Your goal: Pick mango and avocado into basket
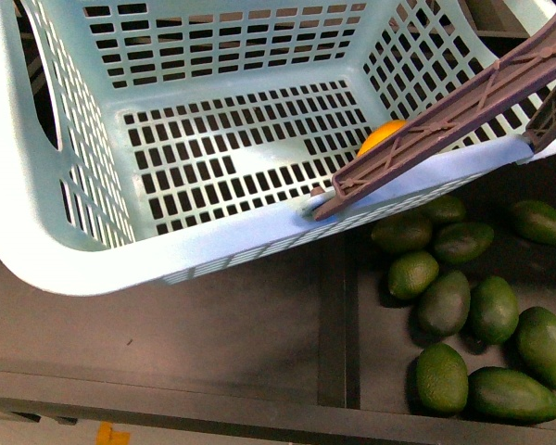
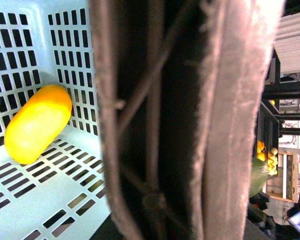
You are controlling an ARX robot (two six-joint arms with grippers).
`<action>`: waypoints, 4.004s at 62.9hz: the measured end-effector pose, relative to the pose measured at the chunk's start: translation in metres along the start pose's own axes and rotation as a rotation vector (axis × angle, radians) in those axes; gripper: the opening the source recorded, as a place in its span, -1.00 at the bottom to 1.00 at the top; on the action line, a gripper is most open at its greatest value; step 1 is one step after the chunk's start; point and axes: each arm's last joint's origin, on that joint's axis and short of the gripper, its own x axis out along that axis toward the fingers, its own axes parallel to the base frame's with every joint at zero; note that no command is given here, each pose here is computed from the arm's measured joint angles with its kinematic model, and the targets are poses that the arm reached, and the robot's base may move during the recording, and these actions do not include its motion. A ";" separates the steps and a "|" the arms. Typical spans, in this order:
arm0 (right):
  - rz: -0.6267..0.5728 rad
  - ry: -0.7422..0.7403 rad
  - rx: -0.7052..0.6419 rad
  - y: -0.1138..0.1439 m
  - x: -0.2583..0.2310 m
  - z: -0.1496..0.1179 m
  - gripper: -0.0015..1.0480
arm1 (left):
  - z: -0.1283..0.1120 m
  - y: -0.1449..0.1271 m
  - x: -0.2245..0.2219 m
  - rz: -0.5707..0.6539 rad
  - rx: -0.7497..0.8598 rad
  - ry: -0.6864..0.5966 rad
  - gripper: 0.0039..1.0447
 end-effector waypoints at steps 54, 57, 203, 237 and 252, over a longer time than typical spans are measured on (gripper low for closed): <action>0.192 0.036 0.046 0.170 0.081 0.002 0.24 | 0.000 0.000 0.000 0.000 0.000 0.000 -0.73; 0.190 0.043 0.048 0.171 0.083 0.000 0.24 | 0.000 0.000 0.000 0.000 0.000 0.000 -0.73; -0.052 -0.210 -0.044 0.094 -0.112 -0.062 -0.96 | 0.000 0.000 0.000 0.001 0.001 0.001 -0.73; -0.052 -0.213 -0.045 0.094 -0.125 -0.064 -0.96 | 0.000 0.000 0.000 0.001 0.001 0.001 -0.73; -0.052 -0.180 -0.044 0.095 -0.133 -0.070 -0.96 | 0.000 0.000 0.000 0.001 0.001 0.001 -0.73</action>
